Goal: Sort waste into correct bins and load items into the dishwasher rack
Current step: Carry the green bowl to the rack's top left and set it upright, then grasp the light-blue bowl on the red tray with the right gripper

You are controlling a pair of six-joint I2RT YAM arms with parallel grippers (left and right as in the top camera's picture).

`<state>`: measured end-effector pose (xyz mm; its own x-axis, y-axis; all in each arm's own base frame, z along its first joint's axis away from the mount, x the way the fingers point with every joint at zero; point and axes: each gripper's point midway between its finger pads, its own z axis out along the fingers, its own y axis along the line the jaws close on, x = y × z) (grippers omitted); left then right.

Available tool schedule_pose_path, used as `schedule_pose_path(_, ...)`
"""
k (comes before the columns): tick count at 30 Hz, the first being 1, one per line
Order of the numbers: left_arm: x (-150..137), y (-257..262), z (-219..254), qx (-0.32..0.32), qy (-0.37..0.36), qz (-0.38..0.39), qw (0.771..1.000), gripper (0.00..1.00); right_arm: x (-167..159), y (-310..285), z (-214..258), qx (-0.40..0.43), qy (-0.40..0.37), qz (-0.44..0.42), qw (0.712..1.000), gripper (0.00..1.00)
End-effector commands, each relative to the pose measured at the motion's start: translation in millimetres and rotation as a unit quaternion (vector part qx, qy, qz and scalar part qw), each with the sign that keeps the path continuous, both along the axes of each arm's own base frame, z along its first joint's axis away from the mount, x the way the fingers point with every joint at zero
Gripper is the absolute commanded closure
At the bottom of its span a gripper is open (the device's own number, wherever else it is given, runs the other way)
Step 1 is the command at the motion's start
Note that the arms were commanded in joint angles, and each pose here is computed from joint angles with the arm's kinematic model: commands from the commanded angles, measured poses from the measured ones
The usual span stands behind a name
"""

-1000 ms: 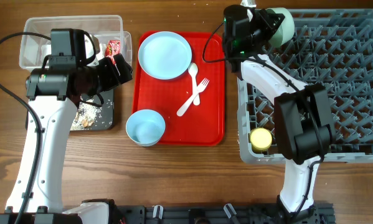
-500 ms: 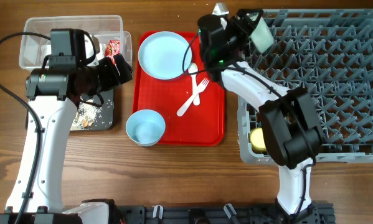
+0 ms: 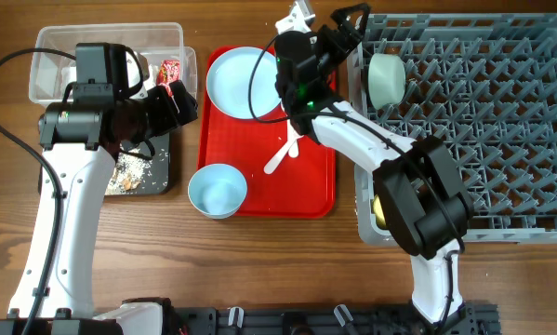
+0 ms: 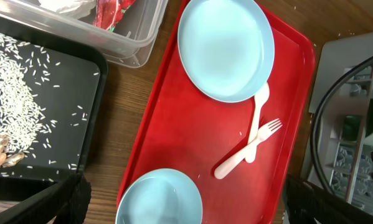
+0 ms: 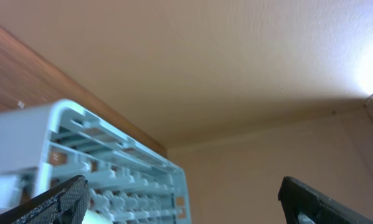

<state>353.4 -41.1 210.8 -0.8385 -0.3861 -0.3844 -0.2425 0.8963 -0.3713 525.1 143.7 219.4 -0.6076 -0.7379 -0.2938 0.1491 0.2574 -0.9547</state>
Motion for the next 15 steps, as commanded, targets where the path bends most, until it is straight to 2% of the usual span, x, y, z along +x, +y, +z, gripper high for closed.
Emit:
schedule_pose_path(1, 2.1, 2.3, 7.8, 0.002, -0.012, 0.001, 1.000, 0.00, 3.1, 31.1, -10.9, 0.045, -0.019, 0.051, 0.997, 0.00)
schedule_pose_path(5, 2.1, 2.3, 7.8, 0.002, -0.012, 0.001, 1.000, 0.00, -0.4, 53.8, -22.3, 0.102, -0.030, 0.084, 0.991, 0.00)
schedule_pose_path(7, 2.1, 2.3, 7.8, 0.002, -0.012, 0.001, 1.000, 0.00, -4.7, 69.3, -40.0, 0.156, -0.004, 0.117, 0.981, 0.00)
schedule_pose_path(9, 2.1, 2.3, 7.9, 0.002, -0.012, 0.001, 1.000, 0.00, -18.0, 91.2, -57.9, 0.280, 0.049, 0.162, 0.945, 0.00)
schedule_pose_path(11, 2.1, 2.3, 7.9, 0.002, -0.013, 0.001, 1.000, 0.00, -38.2, 115.4, -58.1, 0.395, 0.109, 0.204, 0.889, 0.00)
schedule_pose_path(13, 2.1, 2.3, 7.9, 0.002, -0.013, 0.001, 1.000, 0.00, -73.2, 143.2, -44.4, 0.506, 0.181, 0.241, 0.808, 0.00)
schedule_pose_path(14, 2.1, 2.3, 7.8, 0.002, -0.012, 0.001, 1.000, 0.00, -98.0, 155.1, -35.8, 0.564, 0.221, 0.243, 0.758, 0.00)
schedule_pose_path(15, 2.1, 2.3, 7.8, 0.002, -0.012, 0.001, 1.000, 0.00, -130.2, 164.3, -32.3, 0.640, 0.269, 0.207, 0.689, 0.00)
